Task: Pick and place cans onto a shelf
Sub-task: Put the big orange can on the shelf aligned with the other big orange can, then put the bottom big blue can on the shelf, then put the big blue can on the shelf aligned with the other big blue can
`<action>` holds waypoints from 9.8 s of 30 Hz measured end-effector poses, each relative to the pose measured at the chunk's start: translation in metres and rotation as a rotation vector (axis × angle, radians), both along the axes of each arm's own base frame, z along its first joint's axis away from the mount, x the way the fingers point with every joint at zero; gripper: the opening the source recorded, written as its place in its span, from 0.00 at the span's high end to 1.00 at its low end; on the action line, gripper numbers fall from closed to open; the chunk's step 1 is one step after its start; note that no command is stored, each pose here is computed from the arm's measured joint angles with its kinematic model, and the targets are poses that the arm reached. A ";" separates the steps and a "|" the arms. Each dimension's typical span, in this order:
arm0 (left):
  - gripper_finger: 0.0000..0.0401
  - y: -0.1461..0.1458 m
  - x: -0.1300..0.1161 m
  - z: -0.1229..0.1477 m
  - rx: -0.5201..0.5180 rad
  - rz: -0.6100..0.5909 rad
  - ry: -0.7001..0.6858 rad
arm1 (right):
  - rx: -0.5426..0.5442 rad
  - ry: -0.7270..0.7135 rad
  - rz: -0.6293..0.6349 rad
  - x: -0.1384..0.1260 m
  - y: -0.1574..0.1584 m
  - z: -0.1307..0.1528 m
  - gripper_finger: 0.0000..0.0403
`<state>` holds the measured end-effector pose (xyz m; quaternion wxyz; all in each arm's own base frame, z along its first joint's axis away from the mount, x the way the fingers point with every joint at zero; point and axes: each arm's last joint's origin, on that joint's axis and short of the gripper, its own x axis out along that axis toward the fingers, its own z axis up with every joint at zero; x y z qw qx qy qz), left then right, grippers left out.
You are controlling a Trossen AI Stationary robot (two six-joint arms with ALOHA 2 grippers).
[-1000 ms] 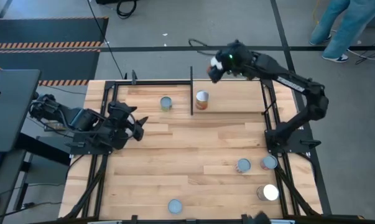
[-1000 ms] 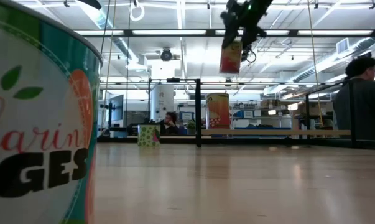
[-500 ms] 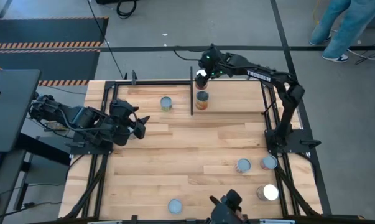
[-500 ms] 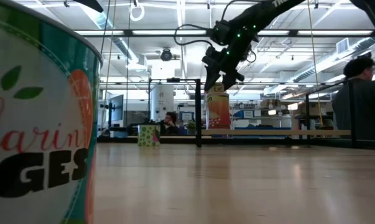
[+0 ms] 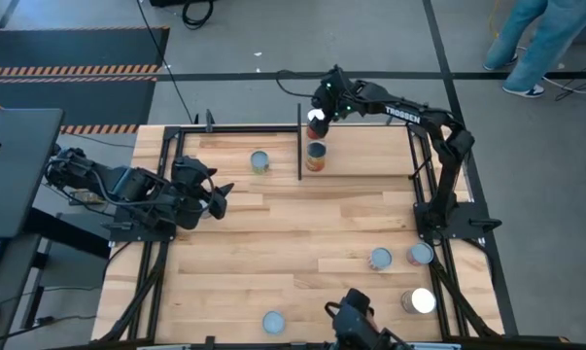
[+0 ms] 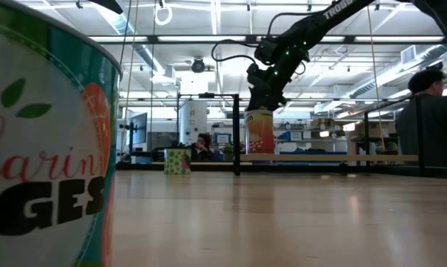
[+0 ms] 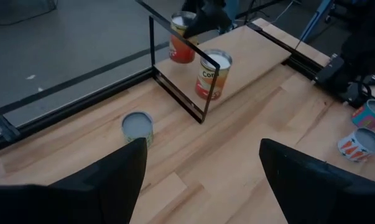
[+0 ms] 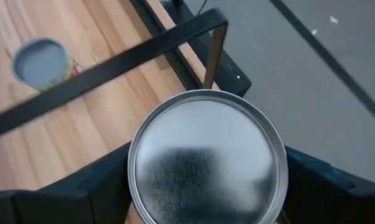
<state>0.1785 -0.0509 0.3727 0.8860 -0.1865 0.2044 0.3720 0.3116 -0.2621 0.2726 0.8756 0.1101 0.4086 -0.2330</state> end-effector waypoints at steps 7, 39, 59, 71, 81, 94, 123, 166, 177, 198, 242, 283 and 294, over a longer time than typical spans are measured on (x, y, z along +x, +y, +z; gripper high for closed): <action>0.21 0.000 0.000 0.000 0.002 -0.001 0.001 | 0.010 0.011 0.014 0.002 0.000 -0.008 0.09; 0.21 0.001 0.000 0.001 0.046 0.027 -0.009 | 0.045 -0.338 0.133 -0.083 0.194 0.160 0.10; 0.21 -0.001 0.000 -0.001 -0.028 -0.028 0.015 | 0.283 0.400 0.399 -0.128 0.446 0.080 0.09; 0.21 -0.001 0.001 -0.001 -0.030 -0.030 0.016 | 0.188 0.605 0.516 -0.167 0.513 0.013 0.01; 0.21 -0.001 0.001 -0.001 -0.029 -0.031 0.017 | 0.155 0.566 0.628 -0.202 0.515 -0.030 0.01; 0.21 -0.001 0.001 -0.001 -0.029 -0.031 0.017 | 0.160 0.663 0.698 -0.211 0.507 -0.065 0.01; 0.21 -0.001 0.001 -0.001 -0.030 -0.030 0.017 | 0.177 0.384 0.270 -0.132 0.376 0.058 0.22; 0.21 -0.001 0.001 -0.001 -0.030 -0.030 0.017 | 0.424 0.244 -0.769 -0.141 0.004 -0.017 0.21; 0.21 -0.001 0.001 -0.001 -0.030 -0.030 0.017 | 0.433 0.238 -0.774 -0.144 0.001 -0.018 0.13; 0.21 -0.001 0.001 -0.001 -0.030 -0.031 0.017 | 0.265 0.168 -0.761 -0.143 0.044 0.058 0.12; 0.21 0.008 -0.011 -0.081 -0.485 0.330 0.384 | 0.220 0.069 0.403 -0.057 0.430 0.056 0.12; 0.50 0.062 -0.027 -0.159 -0.501 0.725 0.444 | 0.220 0.022 0.210 -0.033 0.374 0.062 0.12; 0.84 0.062 0.002 -0.158 -0.556 0.533 0.238 | 0.219 0.021 0.206 -0.033 0.373 0.062 0.12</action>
